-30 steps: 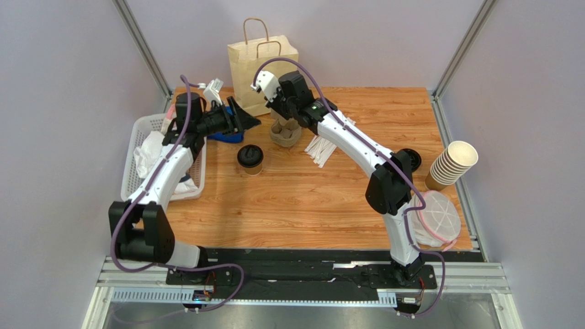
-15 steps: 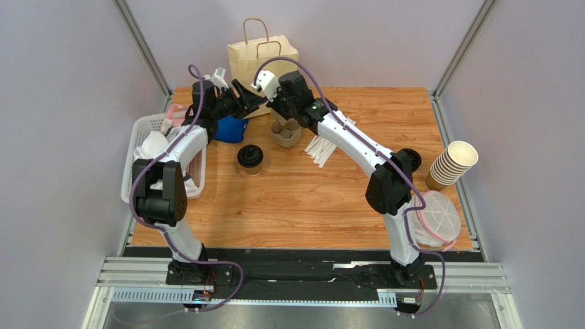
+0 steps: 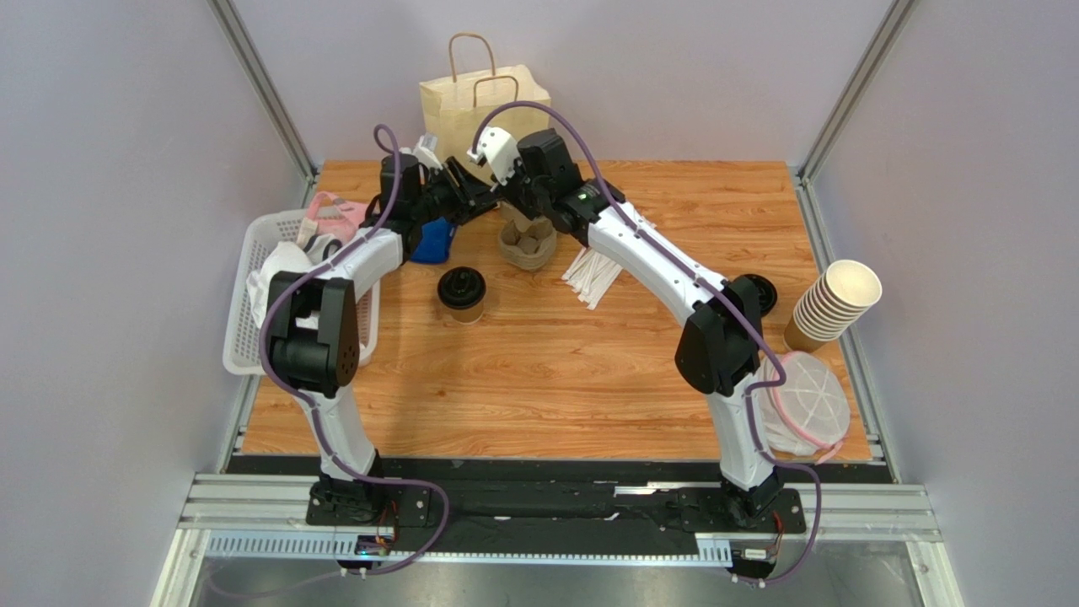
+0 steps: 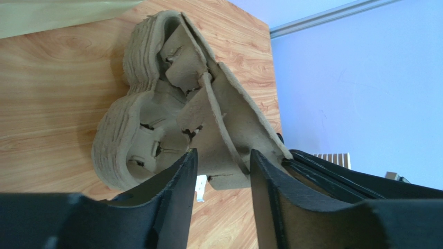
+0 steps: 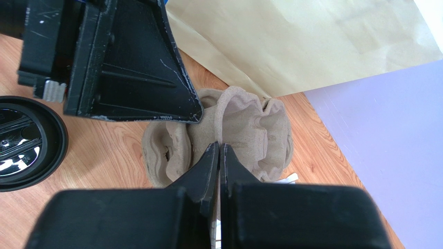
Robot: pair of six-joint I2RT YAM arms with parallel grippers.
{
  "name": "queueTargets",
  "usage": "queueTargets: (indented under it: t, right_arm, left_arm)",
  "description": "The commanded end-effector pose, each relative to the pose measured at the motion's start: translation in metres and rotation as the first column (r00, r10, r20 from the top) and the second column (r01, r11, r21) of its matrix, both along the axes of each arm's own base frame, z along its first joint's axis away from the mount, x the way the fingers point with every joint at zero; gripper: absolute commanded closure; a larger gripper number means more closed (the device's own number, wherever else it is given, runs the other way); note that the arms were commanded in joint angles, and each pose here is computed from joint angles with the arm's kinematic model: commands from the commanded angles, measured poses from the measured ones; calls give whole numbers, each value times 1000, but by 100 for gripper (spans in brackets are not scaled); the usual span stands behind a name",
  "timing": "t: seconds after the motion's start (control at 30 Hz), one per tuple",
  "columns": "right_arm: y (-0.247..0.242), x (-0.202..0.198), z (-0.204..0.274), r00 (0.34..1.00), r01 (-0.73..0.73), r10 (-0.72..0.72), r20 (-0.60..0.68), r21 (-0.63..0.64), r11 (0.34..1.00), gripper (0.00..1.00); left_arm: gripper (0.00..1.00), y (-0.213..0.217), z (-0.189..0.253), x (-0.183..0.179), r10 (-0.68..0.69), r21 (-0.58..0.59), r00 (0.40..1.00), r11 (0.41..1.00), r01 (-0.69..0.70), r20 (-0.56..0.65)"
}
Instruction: Pack the takeout coffee
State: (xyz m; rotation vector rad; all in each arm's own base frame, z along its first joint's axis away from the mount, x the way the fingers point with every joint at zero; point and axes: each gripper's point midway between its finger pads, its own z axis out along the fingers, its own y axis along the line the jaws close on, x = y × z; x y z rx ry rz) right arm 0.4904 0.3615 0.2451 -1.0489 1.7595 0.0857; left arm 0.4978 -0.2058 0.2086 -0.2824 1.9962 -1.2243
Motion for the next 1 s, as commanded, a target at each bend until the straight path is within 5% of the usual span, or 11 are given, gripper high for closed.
queueTargets:
  t: [0.0,0.37,0.97]
  right_arm:
    - [-1,5,36,998,4,-8,60,78,997,100]
    - [-17,14,84,987,33,-51,151,116,993,100]
    - [-54,39,140,926,127,-154,346,99,987,100]
  left_arm:
    - [58,-5,17,12,1,-14,998,1000,-1,55]
    - [100,-2,-6,5,12,5,1000,1000,-12,-9]
    - [100,7,-33,-2,46,44,996,998,-43,-73]
